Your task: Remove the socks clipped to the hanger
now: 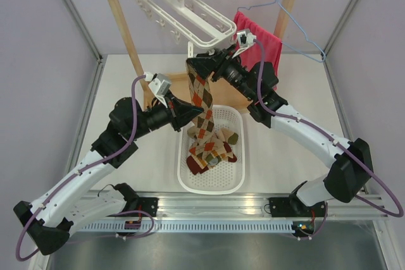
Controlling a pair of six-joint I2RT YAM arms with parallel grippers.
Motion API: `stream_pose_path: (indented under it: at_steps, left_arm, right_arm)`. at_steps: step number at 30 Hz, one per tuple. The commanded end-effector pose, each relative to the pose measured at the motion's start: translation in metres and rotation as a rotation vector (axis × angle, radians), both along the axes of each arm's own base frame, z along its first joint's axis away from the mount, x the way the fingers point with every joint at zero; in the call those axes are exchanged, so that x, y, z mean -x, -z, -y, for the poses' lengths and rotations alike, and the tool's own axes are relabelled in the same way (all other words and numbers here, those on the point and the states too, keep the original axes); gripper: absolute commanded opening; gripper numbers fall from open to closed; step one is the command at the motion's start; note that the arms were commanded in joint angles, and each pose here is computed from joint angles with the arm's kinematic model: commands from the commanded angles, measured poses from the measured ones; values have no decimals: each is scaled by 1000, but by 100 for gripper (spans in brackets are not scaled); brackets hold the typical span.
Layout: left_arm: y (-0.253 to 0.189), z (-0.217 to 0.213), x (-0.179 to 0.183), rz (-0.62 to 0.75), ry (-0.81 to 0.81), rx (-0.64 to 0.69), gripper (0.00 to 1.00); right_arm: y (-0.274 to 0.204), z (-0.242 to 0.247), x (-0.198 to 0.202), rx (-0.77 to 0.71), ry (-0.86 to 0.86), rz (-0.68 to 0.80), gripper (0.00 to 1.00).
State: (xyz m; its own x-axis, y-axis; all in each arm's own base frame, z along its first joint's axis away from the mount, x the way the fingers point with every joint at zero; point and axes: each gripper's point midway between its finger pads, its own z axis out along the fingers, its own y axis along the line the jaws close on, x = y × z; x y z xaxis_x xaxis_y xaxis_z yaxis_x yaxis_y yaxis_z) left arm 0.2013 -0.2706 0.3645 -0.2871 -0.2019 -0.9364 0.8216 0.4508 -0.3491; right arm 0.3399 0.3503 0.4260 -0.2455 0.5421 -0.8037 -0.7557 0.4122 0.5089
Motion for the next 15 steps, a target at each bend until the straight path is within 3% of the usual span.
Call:
stream_pose_path:
  at_steps: [1, 15]
  left_arm:
    - [-24, -1, 6, 23, 24, 55, 2]
    - [-26, -2, 13, 31, 47, 61, 2]
  right_arm:
    - [-46, -2, 15, -93, -47, 99, 67]
    - [-48, -12, -8, -98, -10, 88, 67]
